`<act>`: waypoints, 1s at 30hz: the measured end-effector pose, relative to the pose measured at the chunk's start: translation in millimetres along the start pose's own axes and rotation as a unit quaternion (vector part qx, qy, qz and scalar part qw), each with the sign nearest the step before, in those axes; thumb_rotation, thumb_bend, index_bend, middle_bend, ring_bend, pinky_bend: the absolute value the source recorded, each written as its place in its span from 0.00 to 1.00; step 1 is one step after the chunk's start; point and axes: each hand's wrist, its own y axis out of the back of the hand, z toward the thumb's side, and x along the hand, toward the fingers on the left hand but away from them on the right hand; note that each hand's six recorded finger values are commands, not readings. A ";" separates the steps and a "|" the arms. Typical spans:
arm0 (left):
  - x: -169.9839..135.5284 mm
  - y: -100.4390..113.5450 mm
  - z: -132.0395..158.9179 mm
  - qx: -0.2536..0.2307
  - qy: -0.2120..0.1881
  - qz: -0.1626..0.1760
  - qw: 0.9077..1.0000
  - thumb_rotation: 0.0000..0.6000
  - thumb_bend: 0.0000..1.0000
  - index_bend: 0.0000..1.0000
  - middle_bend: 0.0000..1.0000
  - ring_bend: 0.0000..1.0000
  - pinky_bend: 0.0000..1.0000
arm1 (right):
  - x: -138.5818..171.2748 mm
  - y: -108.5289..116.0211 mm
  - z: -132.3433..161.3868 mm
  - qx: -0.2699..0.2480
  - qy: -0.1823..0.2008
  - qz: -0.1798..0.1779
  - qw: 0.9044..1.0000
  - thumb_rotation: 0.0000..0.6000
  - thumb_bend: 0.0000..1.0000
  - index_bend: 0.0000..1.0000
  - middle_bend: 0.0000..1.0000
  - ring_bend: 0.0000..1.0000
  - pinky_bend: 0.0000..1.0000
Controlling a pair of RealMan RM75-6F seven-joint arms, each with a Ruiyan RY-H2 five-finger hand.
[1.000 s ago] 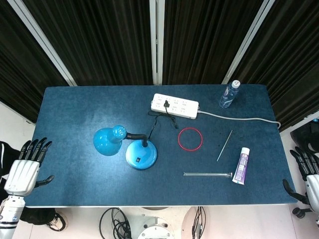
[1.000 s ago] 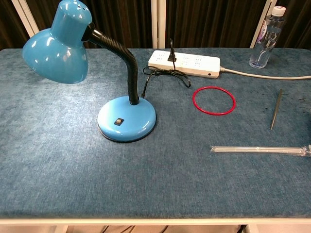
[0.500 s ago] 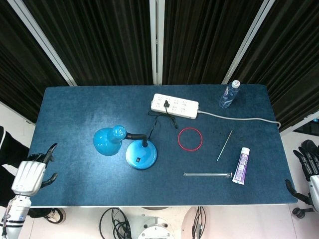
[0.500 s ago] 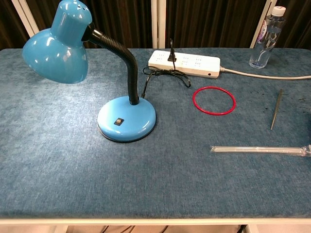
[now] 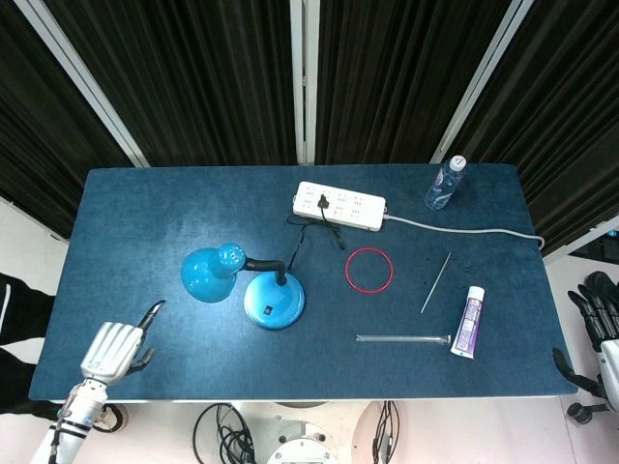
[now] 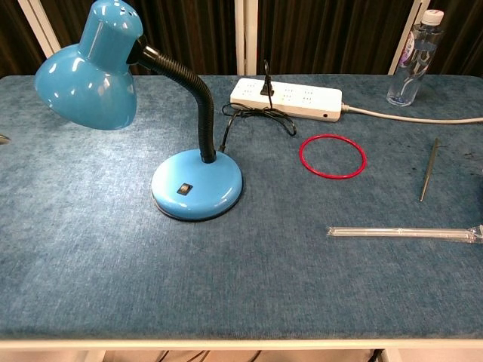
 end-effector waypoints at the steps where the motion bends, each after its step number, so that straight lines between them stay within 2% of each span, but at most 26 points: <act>1: 2.0 -2.5 5.3 -0.002 -0.007 -0.003 1.000 1.00 0.33 0.07 0.80 0.83 0.82 | 0.0 -0.1 -0.1 -0.001 0.000 0.000 1.000 1.00 0.32 0.00 0.00 0.00 0.00; 6: 14.3 -14.3 36.7 -0.008 -0.046 -0.014 0.999 1.00 0.32 0.07 0.81 0.83 0.82 | -0.1 1.5 -2.3 -0.001 -0.002 -0.001 1.000 1.00 0.32 0.00 0.00 0.00 0.00; 16: 39.4 -20.0 94.2 -0.015 -0.118 -0.015 0.993 1.00 0.33 0.07 0.81 0.83 0.82 | 0.8 3.8 -5.6 -0.002 -0.007 -0.003 1.000 1.00 0.32 0.00 0.00 0.00 0.00; 25: 61.9 -28.5 125.8 -0.044 -0.144 -0.041 0.988 1.00 0.35 0.07 0.81 0.83 0.83 | 0.9 5.8 -9.3 -0.004 -0.014 -0.005 1.000 1.00 0.32 0.00 0.00 0.00 0.00; 30: 73.8 -33.6 132.0 -0.043 -0.145 -0.049 0.987 1.00 0.35 0.07 0.81 0.83 0.83 | -0.1 6.9 -11.4 -0.006 -0.016 -0.006 1.000 1.00 0.32 0.00 0.00 0.00 0.00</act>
